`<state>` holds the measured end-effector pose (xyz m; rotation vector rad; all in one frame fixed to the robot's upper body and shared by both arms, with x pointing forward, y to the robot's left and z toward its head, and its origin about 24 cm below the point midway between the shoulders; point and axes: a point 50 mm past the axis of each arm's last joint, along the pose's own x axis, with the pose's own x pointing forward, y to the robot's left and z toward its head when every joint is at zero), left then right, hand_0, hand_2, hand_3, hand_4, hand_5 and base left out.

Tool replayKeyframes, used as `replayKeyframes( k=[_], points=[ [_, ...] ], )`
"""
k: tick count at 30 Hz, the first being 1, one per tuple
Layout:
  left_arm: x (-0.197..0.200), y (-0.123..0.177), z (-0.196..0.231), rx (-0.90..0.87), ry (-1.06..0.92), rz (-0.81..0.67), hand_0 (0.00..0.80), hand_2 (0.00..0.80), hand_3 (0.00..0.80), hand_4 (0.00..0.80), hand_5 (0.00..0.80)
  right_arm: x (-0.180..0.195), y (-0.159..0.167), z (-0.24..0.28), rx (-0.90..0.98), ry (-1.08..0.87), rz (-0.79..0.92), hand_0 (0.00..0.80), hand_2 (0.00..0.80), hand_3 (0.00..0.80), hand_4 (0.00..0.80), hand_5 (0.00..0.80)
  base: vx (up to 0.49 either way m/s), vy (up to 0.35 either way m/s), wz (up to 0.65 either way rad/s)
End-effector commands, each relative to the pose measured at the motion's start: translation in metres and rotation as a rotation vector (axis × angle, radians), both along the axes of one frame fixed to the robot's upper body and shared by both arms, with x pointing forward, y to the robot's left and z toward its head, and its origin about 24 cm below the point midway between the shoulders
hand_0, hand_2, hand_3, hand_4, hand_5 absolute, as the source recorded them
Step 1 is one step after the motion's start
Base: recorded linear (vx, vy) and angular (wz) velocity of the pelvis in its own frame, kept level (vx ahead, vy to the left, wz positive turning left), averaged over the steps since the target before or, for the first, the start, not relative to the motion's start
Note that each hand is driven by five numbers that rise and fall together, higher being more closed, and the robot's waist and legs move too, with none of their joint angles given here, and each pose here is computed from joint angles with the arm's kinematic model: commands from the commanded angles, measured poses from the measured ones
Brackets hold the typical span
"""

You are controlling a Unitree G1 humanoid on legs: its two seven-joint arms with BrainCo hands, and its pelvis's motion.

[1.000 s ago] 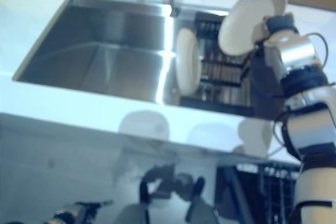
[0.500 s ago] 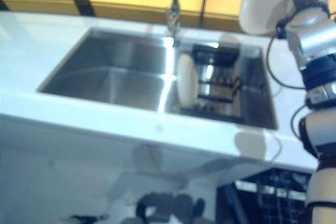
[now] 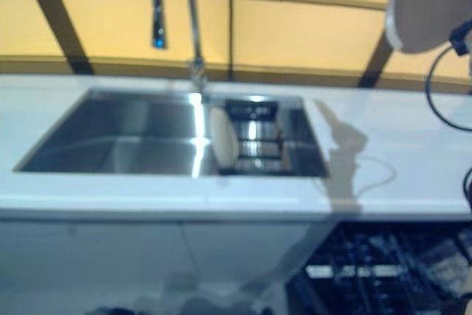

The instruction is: Take plates into dishwasher

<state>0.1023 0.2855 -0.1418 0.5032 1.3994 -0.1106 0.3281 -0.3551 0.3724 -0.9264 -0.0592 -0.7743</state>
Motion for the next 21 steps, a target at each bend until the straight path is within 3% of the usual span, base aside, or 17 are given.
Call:
replayKeyframes(
  k=[1,21],
  points=[
    [0.018,0.029,0.018,0.078,-0.028,-0.104,0.000,0.000,0.000,0.000,0.000,-0.017,-0.004,0.025,-0.166,-0.060,-0.010,0.800,0.800,0.800,0.800,0.800,0.009,-0.030,-0.16],
    [0.032,0.022,0.020,0.058,-0.139,-0.134,0.000,0.000,0.000,0.000,0.000,-0.067,-0.061,-0.029,-0.427,0.280,-0.121,0.800,0.800,0.800,0.800,0.800,-0.019,-0.001,-0.20]
  ],
)
